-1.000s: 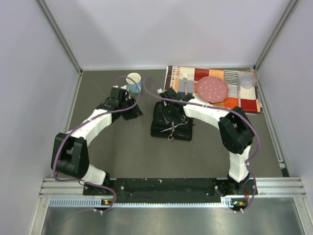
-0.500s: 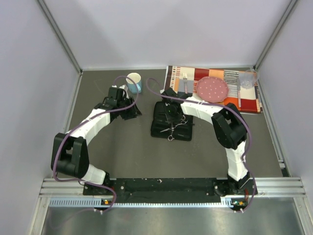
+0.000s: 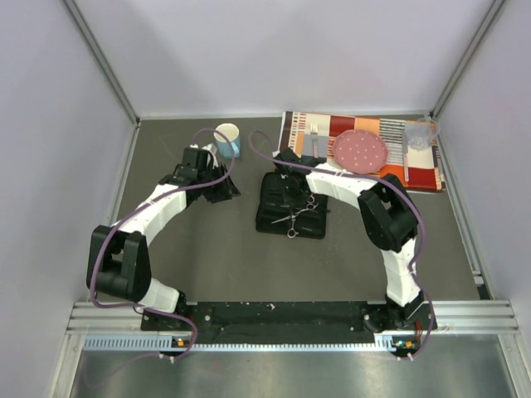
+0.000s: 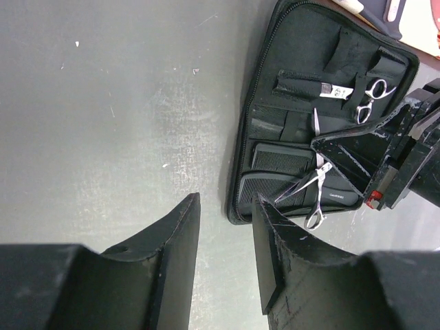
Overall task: Sort the hair-cutting tools
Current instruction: Pick up the scissors from the hairdressing tool bag.
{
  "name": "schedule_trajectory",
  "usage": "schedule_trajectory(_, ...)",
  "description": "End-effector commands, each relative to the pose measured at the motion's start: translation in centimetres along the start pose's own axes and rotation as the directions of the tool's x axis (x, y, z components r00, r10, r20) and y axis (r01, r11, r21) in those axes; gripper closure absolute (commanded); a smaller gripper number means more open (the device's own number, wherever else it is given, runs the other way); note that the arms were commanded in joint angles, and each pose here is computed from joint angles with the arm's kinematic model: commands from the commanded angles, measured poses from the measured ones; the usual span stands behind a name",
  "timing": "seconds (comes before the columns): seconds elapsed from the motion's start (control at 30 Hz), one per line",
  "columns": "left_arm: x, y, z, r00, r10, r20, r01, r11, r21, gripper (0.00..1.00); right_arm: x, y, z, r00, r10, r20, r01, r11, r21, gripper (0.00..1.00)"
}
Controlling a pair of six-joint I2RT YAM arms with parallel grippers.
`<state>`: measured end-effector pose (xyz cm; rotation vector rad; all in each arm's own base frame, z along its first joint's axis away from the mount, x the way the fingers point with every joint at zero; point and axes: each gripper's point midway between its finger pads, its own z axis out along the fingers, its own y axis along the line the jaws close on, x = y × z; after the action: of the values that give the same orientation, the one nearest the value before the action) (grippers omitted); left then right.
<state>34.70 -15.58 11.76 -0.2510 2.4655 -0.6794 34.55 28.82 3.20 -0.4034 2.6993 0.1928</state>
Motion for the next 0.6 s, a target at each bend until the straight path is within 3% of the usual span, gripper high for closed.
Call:
schedule_trajectory(0.0,-0.6,-0.8,-0.9,0.999,0.016,0.032,-0.017,0.999,0.037,0.59,-3.2,0.7,-4.3,0.994,0.041,0.104,-0.036,0.998,-0.042,1.00)
schedule_trajectory(0.4,-0.9,-2.2,-3.7,0.994,0.005,0.111,-0.016,0.995,0.097,0.58,-6.8,2.1,-13.7,0.950,0.155,0.272,-0.109,0.978,-0.177,1.00)
schedule_trajectory(0.53,0.0,-4.7,-5.0,0.991,0.021,0.130,-0.054,0.965,0.257,0.53,-7.7,2.4,-16.7,0.926,0.203,0.320,-0.132,0.965,-0.228,1.00)
schedule_trajectory(0.57,-0.4,-7.3,-6.6,0.983,0.057,0.177,-0.122,0.914,0.387,0.48,-8.0,2.4,-18.1,0.914,0.220,0.341,-0.139,0.959,-0.246,1.00)
